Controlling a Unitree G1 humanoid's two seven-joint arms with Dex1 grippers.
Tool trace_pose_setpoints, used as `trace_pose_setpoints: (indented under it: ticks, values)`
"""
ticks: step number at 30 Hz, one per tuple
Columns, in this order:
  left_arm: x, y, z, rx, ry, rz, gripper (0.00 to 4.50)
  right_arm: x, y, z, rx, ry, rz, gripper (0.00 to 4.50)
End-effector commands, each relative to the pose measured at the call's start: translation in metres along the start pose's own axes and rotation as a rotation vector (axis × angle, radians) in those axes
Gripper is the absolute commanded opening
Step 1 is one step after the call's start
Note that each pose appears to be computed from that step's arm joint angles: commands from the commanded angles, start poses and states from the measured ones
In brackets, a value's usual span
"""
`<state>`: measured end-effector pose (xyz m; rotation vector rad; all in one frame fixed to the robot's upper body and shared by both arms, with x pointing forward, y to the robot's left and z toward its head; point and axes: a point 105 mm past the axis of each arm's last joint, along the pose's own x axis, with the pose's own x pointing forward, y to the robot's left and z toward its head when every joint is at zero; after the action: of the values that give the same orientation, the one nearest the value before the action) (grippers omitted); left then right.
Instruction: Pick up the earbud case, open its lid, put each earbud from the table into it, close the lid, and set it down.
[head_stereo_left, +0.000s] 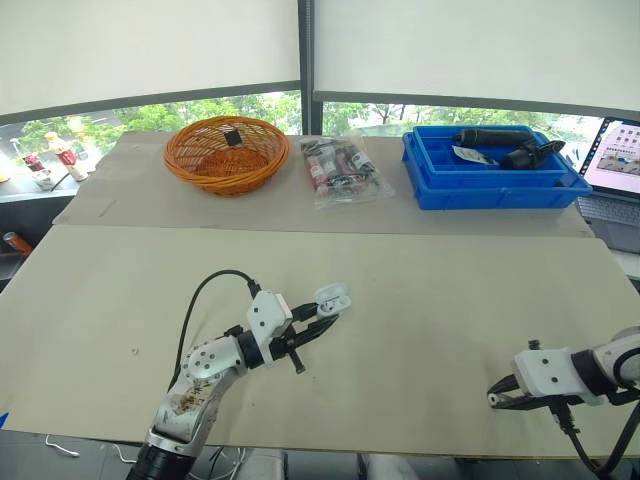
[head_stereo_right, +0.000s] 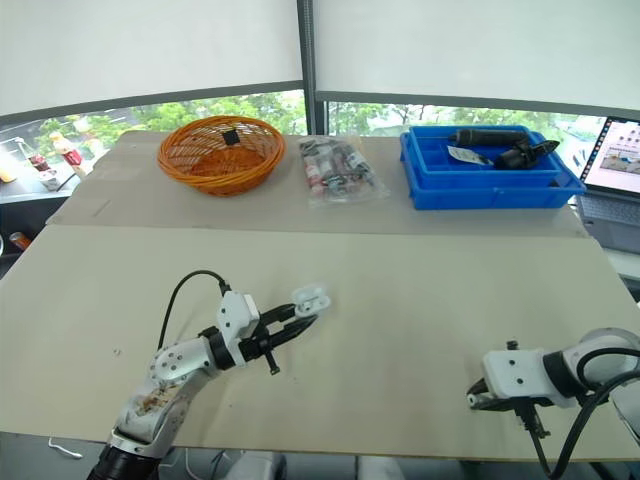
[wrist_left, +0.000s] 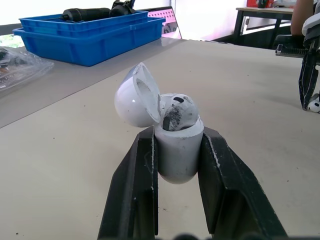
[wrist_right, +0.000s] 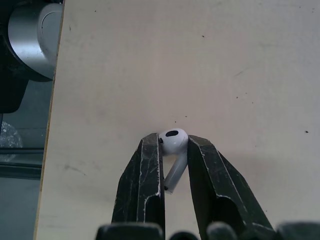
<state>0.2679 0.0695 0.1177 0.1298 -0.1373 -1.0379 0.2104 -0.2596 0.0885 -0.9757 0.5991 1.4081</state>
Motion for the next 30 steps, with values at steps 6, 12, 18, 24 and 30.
trace_pose_setpoints:
  ticks: [6, 12, 18, 24, 30]
  values:
    - [0.000, 0.002, 0.014, 0.020, -0.043, 0.003, 0.58, 0.004, -0.004, -0.003, 0.018, -0.005, -0.015, 2.38]
    - [0.000, 0.003, 0.013, 0.017, -0.040, 0.004, 0.58, -0.019, -0.012, 0.018, 0.016, -0.018, -0.092, 2.39]
    - [0.001, 0.001, 0.011, 0.012, -0.038, 0.007, 0.58, -0.021, -0.005, 0.040, -0.005, 0.155, -0.101, 2.39]
    - [0.001, -0.003, 0.010, 0.004, -0.037, 0.007, 0.58, -0.015, -0.003, 0.032, -0.109, 0.357, -0.051, 2.39]
    - [-0.001, -0.004, 0.009, -0.001, -0.032, 0.018, 0.58, -0.005, -0.009, 0.025, -0.151, 0.388, -0.027, 2.39]
